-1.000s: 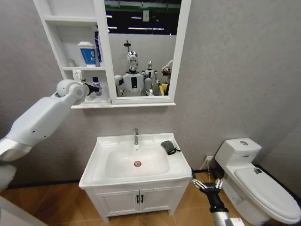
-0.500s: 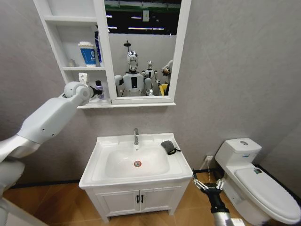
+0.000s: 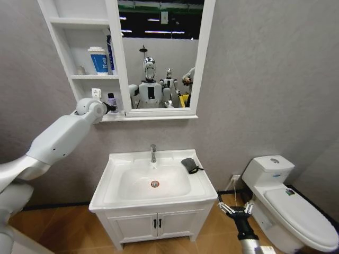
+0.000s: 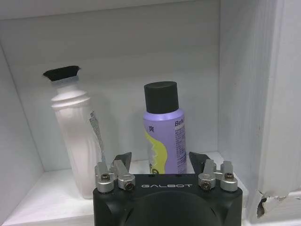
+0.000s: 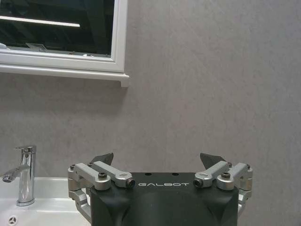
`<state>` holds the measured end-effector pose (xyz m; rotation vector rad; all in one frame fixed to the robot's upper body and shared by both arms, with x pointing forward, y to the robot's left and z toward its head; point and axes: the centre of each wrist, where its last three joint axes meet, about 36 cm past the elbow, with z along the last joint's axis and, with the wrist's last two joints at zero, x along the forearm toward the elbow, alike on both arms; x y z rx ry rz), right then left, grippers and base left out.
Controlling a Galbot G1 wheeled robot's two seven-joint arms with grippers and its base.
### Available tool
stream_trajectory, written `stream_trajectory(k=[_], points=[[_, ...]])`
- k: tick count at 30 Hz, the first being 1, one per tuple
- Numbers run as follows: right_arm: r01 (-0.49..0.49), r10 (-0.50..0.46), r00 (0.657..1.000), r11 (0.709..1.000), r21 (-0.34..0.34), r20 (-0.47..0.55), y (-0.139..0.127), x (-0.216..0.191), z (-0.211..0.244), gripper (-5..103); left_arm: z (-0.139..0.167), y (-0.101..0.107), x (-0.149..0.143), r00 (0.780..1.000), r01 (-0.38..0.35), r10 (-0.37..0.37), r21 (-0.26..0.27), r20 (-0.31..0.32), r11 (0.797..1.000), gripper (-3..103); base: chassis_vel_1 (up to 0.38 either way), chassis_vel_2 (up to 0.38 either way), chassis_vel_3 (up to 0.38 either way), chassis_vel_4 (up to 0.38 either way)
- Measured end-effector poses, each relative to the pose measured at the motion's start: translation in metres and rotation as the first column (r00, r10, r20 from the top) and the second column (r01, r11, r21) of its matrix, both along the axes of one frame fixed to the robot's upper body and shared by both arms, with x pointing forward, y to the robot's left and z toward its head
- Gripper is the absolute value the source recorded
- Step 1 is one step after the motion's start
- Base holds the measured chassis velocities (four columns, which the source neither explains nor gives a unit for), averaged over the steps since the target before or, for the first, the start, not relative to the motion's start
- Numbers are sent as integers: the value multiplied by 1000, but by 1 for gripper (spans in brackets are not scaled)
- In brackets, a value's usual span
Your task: Move facial cleanser and shampoo from washbasin to cabinet, then wipe washbasin with towel.
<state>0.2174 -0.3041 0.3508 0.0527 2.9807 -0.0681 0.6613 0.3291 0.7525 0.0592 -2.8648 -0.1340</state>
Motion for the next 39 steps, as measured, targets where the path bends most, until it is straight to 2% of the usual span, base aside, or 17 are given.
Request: stream_trajectory(k=[1, 4, 7, 9, 14, 16, 17, 18, 21, 26, 29, 31, 33, 35, 36, 38, 39], points=[[0, 0, 1000, 1000, 0, 0, 0, 0, 0, 100, 0, 0, 0, 1000, 0, 0, 0, 0, 1000, 67, 0, 0, 0, 0], [-1, 1, 1000, 1000, -1, 0, 0, 0, 0, 100, -3, 8, -13, 1000, 6, -6, -2, 14, 1000, 84, 0, 0, 0, 0], [-2, 2, 1000, 1000, -1, 0, 0, 0, 0, 100, -4, 10, -21, 1000, 13, -13, -5, 20, 1000, 89, 0, 0, 0, 0], [-4, 4, 1000, 1000, -3, -1, 0, 1, 0, 100, -5, 15, -42, 999, 34, -33, -32, 37, 999, 97, 0, 0, 0, 0], [-2, 2, 999, 1000, 3, -50, 1, 5, 3, 100, -15, 29, -83, 992, 102, -97, -65, 75, 993, 100, 0, 0, 0, 0], [-2, 2, 998, 1000, 5, -63, 3, 13, 8, 100, -25, 37, -121, 985, 145, -139, -52, 99, 988, 100, 0, 0, 0, 0], [6, -6, 997, 1000, 4, -81, 3, 19, 10, 100, -33, 42, -143, 979, 154, -150, -24, 135, 988, 100, 0, 0, 0, 0], [6, -6, 997, 1000, 4, -81, 3, 19, 10, 100, -33, 42, -143, 979, 154, -150, -24, 135, 988, 100, 0, 0, 0, 0], [29, -29, 986, 1000, -2, -166, -1, 34, 20, 100, -58, 42, -175, 962, 163, -170, 52, 212, 985, 100, 0, 0, 0, 0], [48, -40, 977, 998, 36, -212, -11, 47, 38, 100, -77, 29, -192, 950, 178, -189, 68, 247, 982, 100, 0, 0, 0, 0], [25, -16, 980, 999, 41, -199, -16, 68, 54, 100, -75, 29, -211, 937, 155, -172, 81, 303, 985, 100, 0, 0, 0, 0], [-20, 26, 982, 999, 37, -185, -23, 92, 77, 100, -87, 32, -245, 930, 110, -118, 44, 348, 993, 100, 0, 0, 0, 0], [-30, 36, 982, 999, 37, -186, -25, 97, 83, 100, -95, 33, -255, 933, 99, -103, 30, 344, 995, 100, 0, 0, 0, 0], [-50, 55, 982, 998, 33, -180, -31, 110, 99, 100, -129, 38, -295, 950, 45, -43, 2, 311, 999, 100, 0, 0, 0, 0], [-50, 55, 982, 998, 33, -180, -31, 110, 99, 100, -129, 38, -295, 950, 45, -43, 2, 311, 999, 100, 0, 0, 0, 0], [-62, 65, 984, 998, 22, -167, -37, 120, 109, 100, -168, 39, -344, 967, -3, 3, 1, 255, 1000, 100, 0, 0, 0, 0], [-62, 65, 984, 998, 22, -167, -37, 120, 109, 100, -168, 39, -344, 967, -3, 3, 1, 255, 1000, 100, 0, 0, 0, 0]])
